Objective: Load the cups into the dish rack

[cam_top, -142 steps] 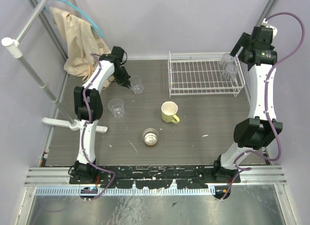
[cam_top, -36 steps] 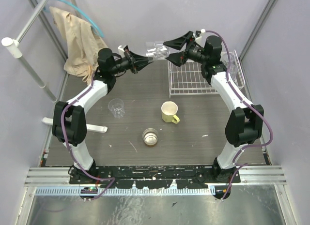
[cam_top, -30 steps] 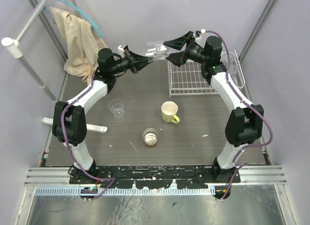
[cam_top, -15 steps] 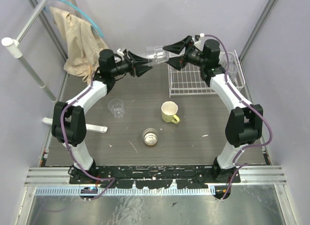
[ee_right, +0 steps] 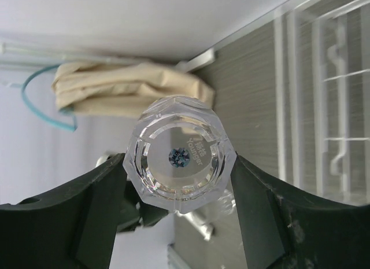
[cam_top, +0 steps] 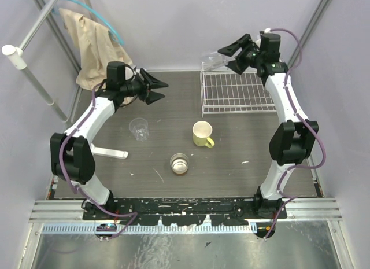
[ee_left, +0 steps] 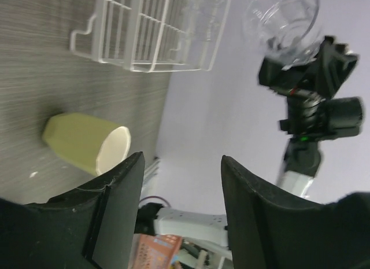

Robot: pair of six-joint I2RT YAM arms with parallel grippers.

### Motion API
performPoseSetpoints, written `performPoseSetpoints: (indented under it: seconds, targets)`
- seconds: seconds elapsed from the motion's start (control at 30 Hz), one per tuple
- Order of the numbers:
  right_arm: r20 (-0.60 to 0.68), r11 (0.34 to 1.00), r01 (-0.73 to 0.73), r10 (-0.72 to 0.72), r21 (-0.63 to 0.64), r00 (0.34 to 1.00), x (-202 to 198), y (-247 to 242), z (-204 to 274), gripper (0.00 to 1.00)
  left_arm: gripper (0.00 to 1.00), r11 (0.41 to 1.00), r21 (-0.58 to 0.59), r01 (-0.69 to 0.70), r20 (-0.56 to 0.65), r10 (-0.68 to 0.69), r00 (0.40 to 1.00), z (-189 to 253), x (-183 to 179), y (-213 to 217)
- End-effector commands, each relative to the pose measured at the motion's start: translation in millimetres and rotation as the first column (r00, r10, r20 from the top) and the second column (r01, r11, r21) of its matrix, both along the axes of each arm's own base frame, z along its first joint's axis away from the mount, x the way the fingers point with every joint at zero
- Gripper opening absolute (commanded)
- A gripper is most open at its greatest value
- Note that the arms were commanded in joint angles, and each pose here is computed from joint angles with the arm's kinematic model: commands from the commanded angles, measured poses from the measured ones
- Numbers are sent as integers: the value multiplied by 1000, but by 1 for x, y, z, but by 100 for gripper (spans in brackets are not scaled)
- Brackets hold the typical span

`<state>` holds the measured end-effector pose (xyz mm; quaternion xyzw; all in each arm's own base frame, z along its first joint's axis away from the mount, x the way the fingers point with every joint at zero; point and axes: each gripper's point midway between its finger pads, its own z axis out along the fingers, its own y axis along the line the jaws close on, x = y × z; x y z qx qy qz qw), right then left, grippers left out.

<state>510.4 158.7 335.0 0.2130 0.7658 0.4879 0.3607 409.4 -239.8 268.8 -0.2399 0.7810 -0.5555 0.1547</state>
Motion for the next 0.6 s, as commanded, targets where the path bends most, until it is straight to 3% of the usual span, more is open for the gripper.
performPoseSetpoints:
  seconds: [0.0, 0.27, 0.57]
  targets:
    - [63, 972, 136, -126, -192, 990, 22, -54, 8, 20, 63, 984, 174, 45, 19, -49, 999, -17, -24, 14]
    - [157, 881, 287, -245, -376, 957, 60, -120, 22, 19, 63, 976, 216, 32, 27, -38, 999, -24, -13, 18]
    - [174, 677, 377, -351, -632, 920, 70, -177, -10, 18, 63, 962, 272, 18, 13, -23, 1000, -31, 2, 22]
